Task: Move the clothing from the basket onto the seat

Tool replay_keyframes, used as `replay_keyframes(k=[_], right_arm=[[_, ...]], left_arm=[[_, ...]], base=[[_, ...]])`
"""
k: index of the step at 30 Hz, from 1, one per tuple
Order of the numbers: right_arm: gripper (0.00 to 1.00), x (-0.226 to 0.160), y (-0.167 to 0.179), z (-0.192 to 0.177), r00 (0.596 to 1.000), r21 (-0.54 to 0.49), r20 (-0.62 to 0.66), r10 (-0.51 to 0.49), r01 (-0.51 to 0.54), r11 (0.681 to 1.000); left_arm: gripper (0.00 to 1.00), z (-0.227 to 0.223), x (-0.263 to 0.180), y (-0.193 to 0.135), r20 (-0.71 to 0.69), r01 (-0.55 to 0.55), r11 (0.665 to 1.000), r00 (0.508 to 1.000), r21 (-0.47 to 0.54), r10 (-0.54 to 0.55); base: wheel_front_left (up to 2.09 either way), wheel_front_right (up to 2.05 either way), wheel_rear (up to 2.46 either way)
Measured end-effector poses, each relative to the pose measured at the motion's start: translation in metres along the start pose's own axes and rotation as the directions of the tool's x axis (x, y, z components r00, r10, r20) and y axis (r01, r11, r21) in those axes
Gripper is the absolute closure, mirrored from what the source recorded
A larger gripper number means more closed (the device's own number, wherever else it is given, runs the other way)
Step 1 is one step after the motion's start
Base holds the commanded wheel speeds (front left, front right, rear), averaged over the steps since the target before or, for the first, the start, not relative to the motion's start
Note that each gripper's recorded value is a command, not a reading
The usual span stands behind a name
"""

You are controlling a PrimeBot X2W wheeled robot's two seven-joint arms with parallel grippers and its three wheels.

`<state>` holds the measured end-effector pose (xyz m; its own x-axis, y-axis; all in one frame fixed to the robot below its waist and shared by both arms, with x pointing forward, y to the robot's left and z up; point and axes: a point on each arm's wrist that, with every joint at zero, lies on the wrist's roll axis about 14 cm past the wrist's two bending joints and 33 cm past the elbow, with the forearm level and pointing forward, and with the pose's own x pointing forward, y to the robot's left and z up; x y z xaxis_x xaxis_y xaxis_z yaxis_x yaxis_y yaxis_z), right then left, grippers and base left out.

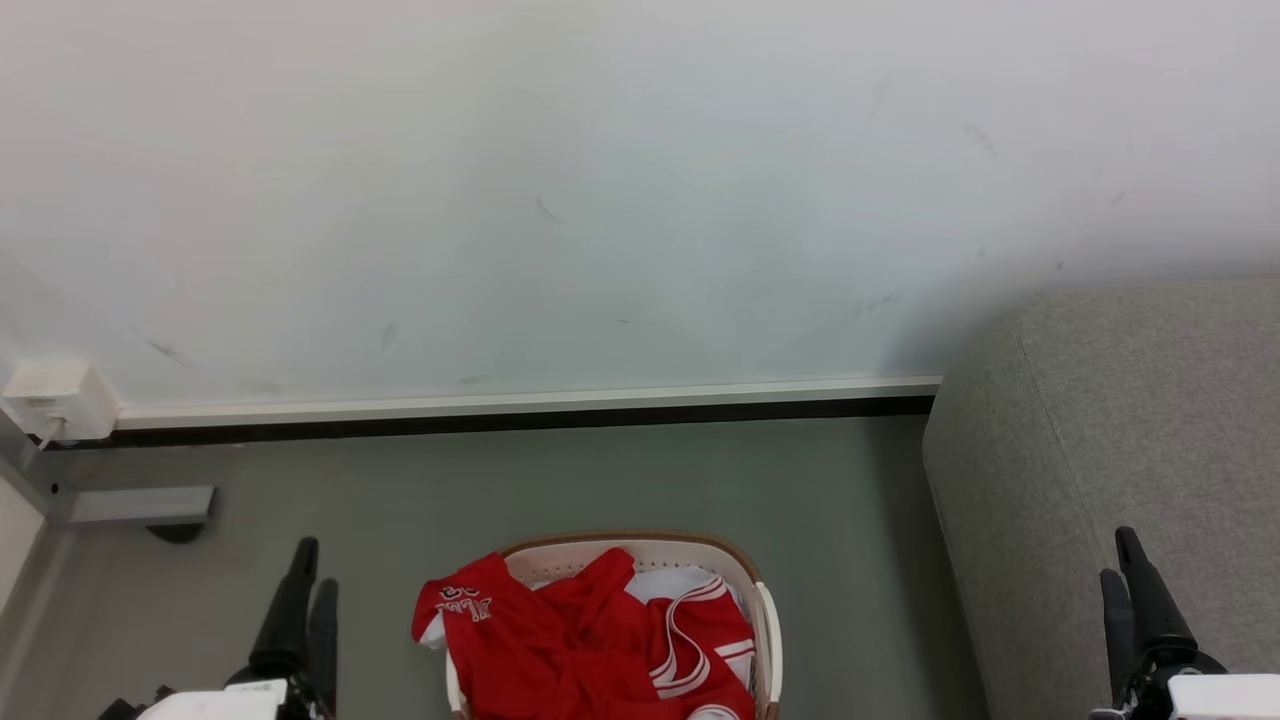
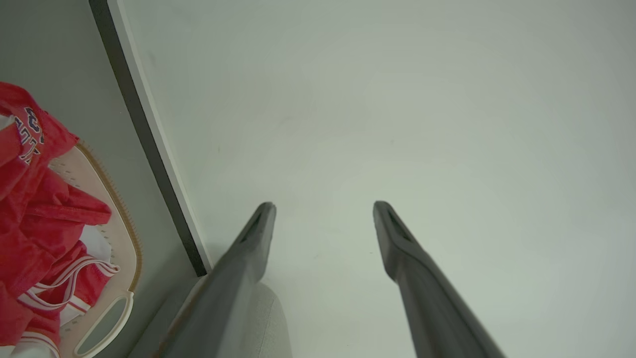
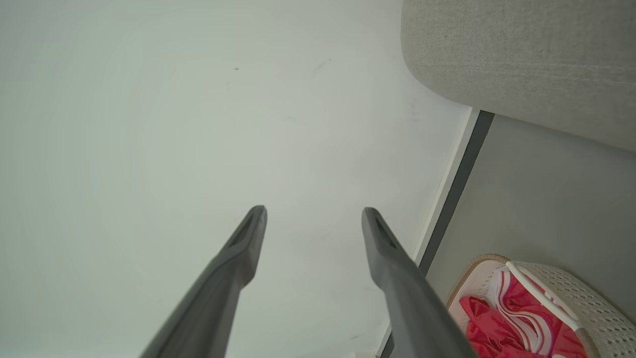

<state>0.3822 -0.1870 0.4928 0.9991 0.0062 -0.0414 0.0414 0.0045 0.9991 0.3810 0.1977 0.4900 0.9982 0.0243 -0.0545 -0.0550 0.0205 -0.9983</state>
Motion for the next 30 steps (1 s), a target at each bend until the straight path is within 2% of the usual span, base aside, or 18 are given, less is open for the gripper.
replay_keyframes(k=[6, 15, 20, 24, 30], right_arm=[[0.00, 0.001, 0.008, -0.004, 1.000, -0.071, -0.001, 0.024, -0.024, 0.997], [0.00, 0.002, 0.019, -0.011, 0.998, -0.234, -0.018, 0.055, -0.058, 0.970], [0.00, 0.002, 0.022, -0.013, 0.997, -0.364, -0.035, 0.065, -0.073, 0.928], [0.00, 0.003, 0.026, -0.021, 0.995, -0.469, -0.062, 0.076, -0.097, 0.878], [0.00, 0.003, 0.033, -0.026, 0.992, -0.570, -0.079, 0.103, -0.129, 0.812]], left_arm=[[0.00, 0.002, 0.002, -0.010, 0.015, 0.026, 0.995, 1.000, 0.095, -0.028], [0.00, 0.001, 0.003, -0.016, 0.022, 0.037, 0.957, 0.999, 0.287, -0.045], [0.00, 0.000, 0.002, -0.021, 0.024, 0.044, 0.920, 0.998, 0.389, -0.058], [0.00, -0.001, 0.002, -0.021, 0.026, 0.035, 0.885, 0.998, 0.464, -0.053], [0.00, -0.005, 0.001, -0.024, 0.019, 0.037, 0.810, 0.998, 0.586, -0.060]], base=[[0.00, 0.00, 0.00], [0.00, 0.00, 0.00], [0.00, 0.00, 0.00], [0.00, 0.00, 0.00], [0.00, 0.00, 0.00]])
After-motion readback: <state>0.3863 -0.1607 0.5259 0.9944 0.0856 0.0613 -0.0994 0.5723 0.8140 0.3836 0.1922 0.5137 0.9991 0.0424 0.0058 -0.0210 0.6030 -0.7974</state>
